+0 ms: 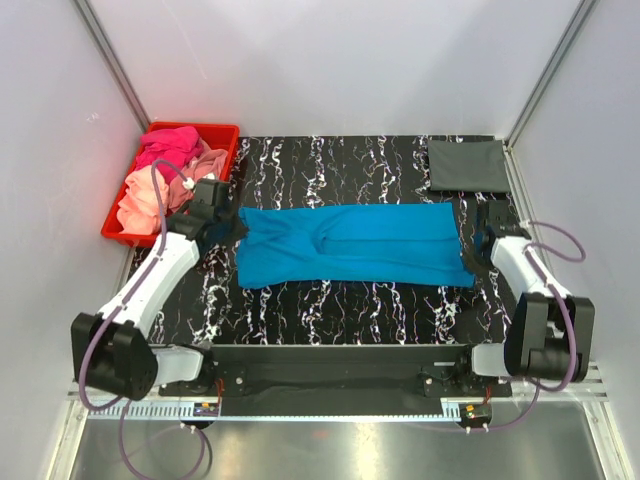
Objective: Fold and stack the t-shirts
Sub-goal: Fold the tshirt
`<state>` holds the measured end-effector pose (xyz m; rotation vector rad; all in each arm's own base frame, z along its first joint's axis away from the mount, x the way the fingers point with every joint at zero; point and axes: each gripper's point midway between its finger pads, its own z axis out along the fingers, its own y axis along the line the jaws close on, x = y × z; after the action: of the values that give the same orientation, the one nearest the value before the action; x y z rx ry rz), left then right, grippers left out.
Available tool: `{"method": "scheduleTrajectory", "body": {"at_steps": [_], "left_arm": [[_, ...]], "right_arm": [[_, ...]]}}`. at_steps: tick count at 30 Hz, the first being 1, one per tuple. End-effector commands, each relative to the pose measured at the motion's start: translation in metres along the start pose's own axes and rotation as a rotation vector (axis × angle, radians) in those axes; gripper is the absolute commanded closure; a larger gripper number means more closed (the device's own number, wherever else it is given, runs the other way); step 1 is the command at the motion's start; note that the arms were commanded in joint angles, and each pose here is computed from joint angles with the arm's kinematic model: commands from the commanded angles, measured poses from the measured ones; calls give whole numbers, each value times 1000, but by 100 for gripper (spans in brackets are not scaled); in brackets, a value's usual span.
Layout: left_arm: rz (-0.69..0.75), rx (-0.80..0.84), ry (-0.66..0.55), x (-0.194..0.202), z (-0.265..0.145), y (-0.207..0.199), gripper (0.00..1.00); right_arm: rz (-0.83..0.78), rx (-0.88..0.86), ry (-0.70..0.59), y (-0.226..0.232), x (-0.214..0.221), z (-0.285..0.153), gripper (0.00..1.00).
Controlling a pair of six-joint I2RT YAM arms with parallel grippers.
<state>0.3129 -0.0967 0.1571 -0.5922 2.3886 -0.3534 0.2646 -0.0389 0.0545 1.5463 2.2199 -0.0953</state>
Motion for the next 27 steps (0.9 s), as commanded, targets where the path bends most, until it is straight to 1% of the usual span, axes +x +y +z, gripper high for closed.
{"method": "scheduleTrajectory", "body": {"at_steps": [1, 2, 3, 5, 6, 10, 13, 18, 21, 25, 27], "left_arm": [[16, -86, -73, -26, 9, 9, 100], [16, -100, -73, -26, 12, 11, 100], [16, -120, -75, -28, 15, 14, 100], [13, -148, -68, -28, 23, 19, 100], [15, -164, -73, -30, 25, 22, 100], [27, -223, -70, -33, 32, 34, 100], [38, -251, -79, -36, 33, 39, 100], [49, -256, -84, -39, 33, 39, 100], [65, -271, -67, -39, 39, 40, 100], [89, -291, -42, -36, 46, 44, 100], [96, -299, -33, -34, 48, 46, 100]], "right_arm": [[-150, -117, -59, 46, -30, -6, 100], [-176, -94, -35, 48, -28, 3, 100], [-193, -120, -36, 61, -32, 1, 100], [-243, -100, -15, 65, -31, 13, 100], [-257, -120, -8, 75, -34, 13, 100], [-319, -108, 44, 82, -26, 31, 100], [-328, -110, 76, 83, -19, 39, 100], [-324, -149, 66, 92, -21, 37, 100], [-337, -173, 90, 100, -19, 39, 100], [-350, -149, 118, 100, -15, 46, 100], [-353, -155, 125, 103, -14, 48, 97]]}}
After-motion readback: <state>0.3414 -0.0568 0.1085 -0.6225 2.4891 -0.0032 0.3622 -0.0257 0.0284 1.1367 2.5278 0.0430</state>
